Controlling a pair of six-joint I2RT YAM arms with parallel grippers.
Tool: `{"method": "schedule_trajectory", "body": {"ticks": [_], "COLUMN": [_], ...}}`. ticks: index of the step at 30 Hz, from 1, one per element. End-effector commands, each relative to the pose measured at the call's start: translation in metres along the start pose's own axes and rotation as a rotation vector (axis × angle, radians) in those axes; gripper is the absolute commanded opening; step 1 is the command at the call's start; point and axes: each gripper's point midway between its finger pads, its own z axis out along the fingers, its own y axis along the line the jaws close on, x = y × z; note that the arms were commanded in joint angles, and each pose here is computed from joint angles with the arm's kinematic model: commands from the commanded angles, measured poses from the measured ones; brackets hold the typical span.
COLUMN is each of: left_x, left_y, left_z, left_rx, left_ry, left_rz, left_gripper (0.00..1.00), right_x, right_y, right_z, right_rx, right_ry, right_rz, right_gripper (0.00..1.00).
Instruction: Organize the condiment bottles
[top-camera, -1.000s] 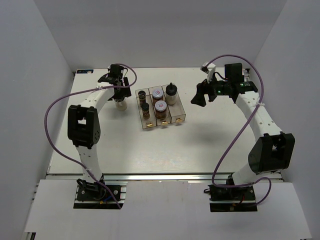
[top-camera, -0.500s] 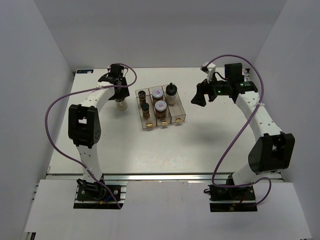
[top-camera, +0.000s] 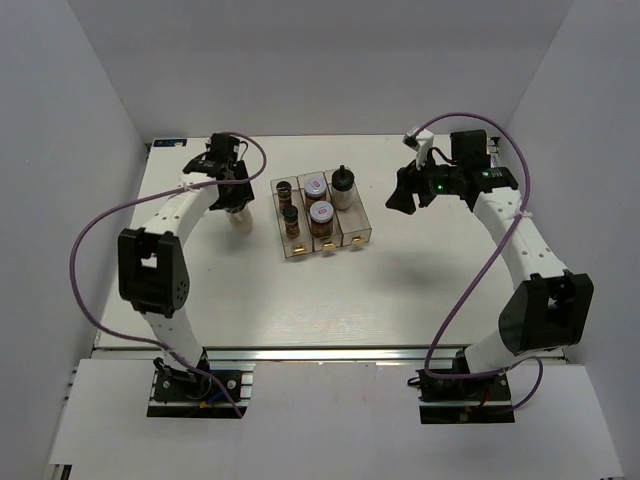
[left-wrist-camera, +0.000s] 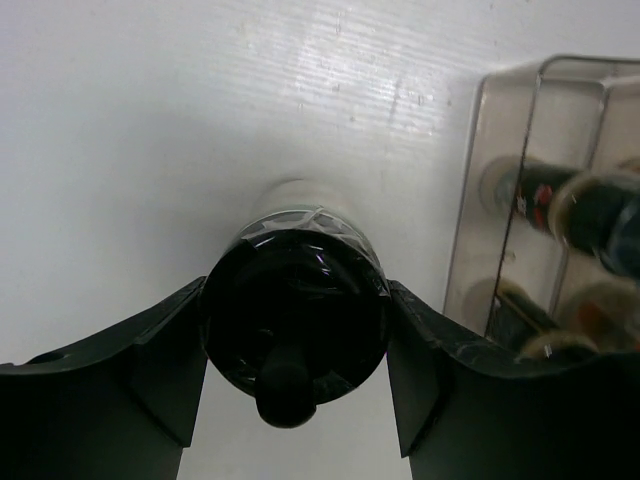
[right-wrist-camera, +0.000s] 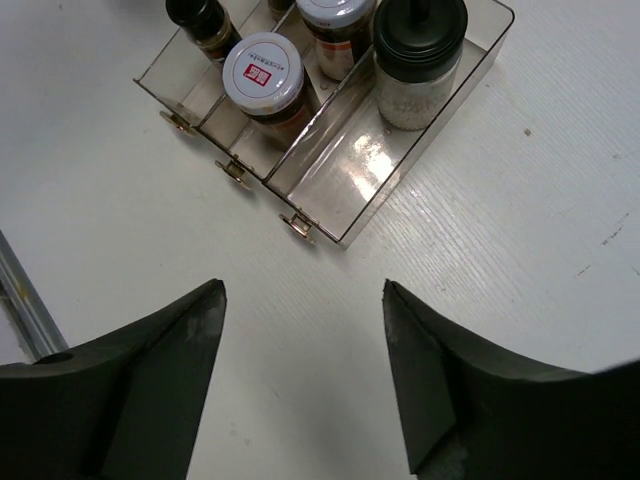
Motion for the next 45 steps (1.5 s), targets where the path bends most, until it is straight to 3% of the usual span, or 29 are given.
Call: {"method": "schedule_trajectory", "body": {"ticks": [1, 9, 23, 32, 45], "left_x": [-0.032, -0.015, -0.012, -0.003, 0.010], "left_y": [-0.003, -0.027, -0.176, -0.252, -0.292], "left_z": [-0.076, -0.161, -0.234, -0.202, -0.154], "left_rx": [0.120, 0.306, 0.620, 0.679, 0.669], "left_ry": [-0.140, -0.173, -0.195, -0.151, -0.122], "left_rz": [-0.058, -0.024, 0.120, 0.210, 0.262], "left_gripper": [0.00, 0.00, 0.00, 0.00, 0.00], "right_x": [-0.011, -0.012, -0.004, 0.005, 0.017], "right_y": [0.003, 0.004, 0.001, -0.005, -0.009], "right_z": [-0.009, -0.007, -0.015, -0.024, -0.025], "right_rx": [0.019, 0.009, 0.061, 0.105, 0.123], "right_ry": [-0.037, -0.042, -0.052, -0.066, -0.063], "right_rz": [-0.018, 0.005, 0.011, 0.043, 0.068], "right_gripper": [0.68, 0.14, 0.12, 0.12, 0.12]}}
